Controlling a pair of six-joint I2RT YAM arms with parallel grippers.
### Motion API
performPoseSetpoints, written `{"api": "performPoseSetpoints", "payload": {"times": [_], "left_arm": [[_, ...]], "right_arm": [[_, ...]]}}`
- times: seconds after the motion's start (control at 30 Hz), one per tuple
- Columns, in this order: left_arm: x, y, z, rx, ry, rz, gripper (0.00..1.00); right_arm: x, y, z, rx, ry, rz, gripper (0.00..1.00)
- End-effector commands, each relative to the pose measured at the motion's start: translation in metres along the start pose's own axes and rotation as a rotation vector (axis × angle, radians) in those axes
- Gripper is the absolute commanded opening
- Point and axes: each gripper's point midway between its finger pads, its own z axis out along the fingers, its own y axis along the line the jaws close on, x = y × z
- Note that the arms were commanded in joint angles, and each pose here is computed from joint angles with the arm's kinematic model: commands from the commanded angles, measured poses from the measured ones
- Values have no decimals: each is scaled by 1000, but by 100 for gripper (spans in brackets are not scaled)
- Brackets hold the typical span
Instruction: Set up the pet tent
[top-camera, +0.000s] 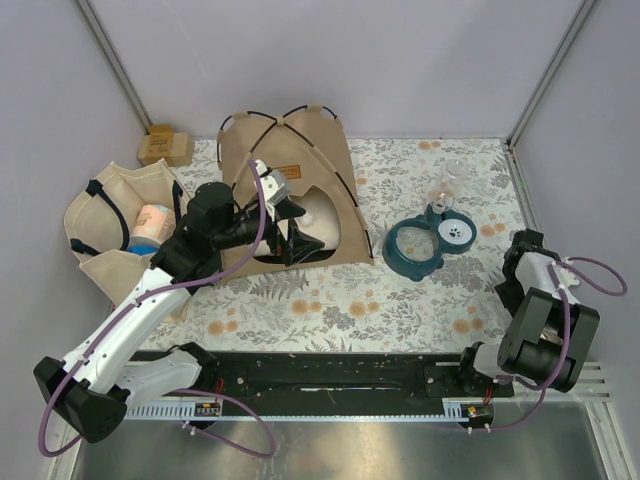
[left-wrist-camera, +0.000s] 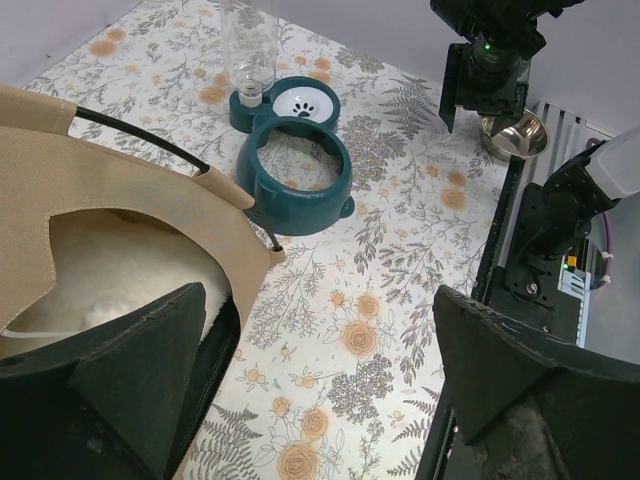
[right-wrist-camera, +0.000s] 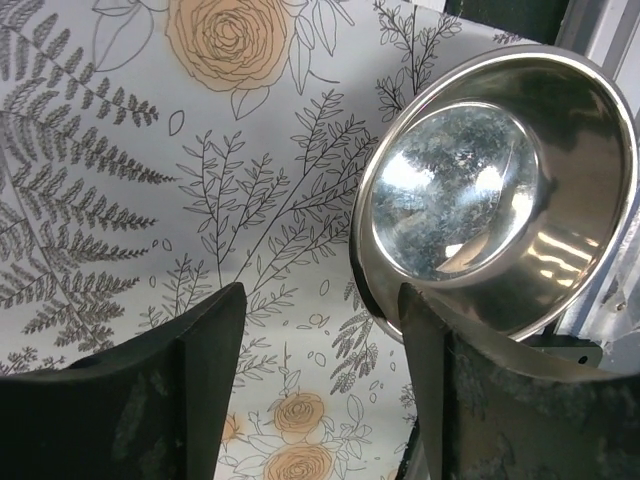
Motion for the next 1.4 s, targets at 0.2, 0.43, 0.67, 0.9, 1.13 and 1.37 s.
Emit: {"api": "performPoseSetpoints", "payload": {"times": [0.2,0.43,0.67,0.9,1.13,1.37], "left_arm": [[-27,4,-5,-23,-56,49,99],[-26,5,-5,-29,-53,46,99],[-24,5,-3,-15,-50,43,99],[-23,5,13,22,-31,-36,99],[-21,-8,26,100,-25,-58,99],[-15,-37,54,159,-2,-49,99]], "right_arm": [[2,5,18,3,52,45,55],[1,10,15,-38,59,28,36],[14,34,-7,-216,147,54,7],[33,75,-67,-484,185,58,0],[23,96,-195,-863,42,-1,0],[27,101,-312,-1229,73,37,0]]}}
